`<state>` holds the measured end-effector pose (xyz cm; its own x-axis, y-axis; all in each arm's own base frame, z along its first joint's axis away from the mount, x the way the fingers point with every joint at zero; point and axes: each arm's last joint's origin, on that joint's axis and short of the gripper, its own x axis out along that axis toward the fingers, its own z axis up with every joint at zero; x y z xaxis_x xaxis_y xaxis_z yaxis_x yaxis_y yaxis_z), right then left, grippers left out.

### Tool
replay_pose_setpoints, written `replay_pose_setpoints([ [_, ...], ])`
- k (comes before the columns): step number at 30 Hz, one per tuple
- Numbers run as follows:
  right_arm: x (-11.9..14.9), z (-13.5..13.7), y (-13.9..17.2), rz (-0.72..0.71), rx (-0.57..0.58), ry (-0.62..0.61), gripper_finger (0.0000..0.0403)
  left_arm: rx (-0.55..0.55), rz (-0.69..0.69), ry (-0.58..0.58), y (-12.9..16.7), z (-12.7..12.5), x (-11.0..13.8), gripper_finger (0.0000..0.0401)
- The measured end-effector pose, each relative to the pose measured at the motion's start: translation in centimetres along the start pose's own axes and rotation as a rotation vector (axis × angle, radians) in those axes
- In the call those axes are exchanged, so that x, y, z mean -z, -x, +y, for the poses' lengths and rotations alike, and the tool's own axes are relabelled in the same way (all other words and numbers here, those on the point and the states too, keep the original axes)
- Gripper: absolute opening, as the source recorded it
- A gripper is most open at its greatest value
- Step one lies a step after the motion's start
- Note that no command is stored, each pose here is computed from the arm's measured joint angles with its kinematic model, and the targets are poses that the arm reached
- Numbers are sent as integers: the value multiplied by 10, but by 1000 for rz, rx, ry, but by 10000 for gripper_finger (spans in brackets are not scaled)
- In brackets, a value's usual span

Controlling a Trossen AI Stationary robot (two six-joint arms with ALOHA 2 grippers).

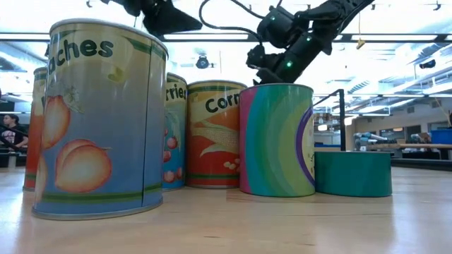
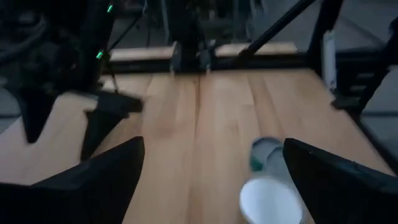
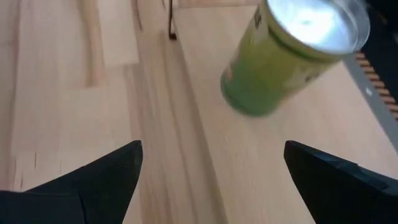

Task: Pick and place cans onto a shelf
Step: Put the canned oranges on the shelf

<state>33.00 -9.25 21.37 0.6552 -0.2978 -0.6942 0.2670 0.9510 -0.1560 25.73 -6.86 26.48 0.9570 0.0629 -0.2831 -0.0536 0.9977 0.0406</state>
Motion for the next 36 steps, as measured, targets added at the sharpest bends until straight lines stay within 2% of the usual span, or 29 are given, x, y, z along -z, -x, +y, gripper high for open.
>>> replay_pose_setpoints([
  [5,-1,1,-12,-32,27,18,400,-9,-18,-20,5,3,23,389],
  [18,-9,0,-4,40,8,-53,399,32,-181,-19,50,12,31,389],
  [25,-5,4,-7,52,5,-69,399,46,-285,8,68,18,48,389],
  [32,-8,7,-14,11,34,-2,399,48,-354,50,82,25,58,389],
  [36,-14,-4,-20,-60,61,34,399,25,-372,43,84,28,56,389],
])
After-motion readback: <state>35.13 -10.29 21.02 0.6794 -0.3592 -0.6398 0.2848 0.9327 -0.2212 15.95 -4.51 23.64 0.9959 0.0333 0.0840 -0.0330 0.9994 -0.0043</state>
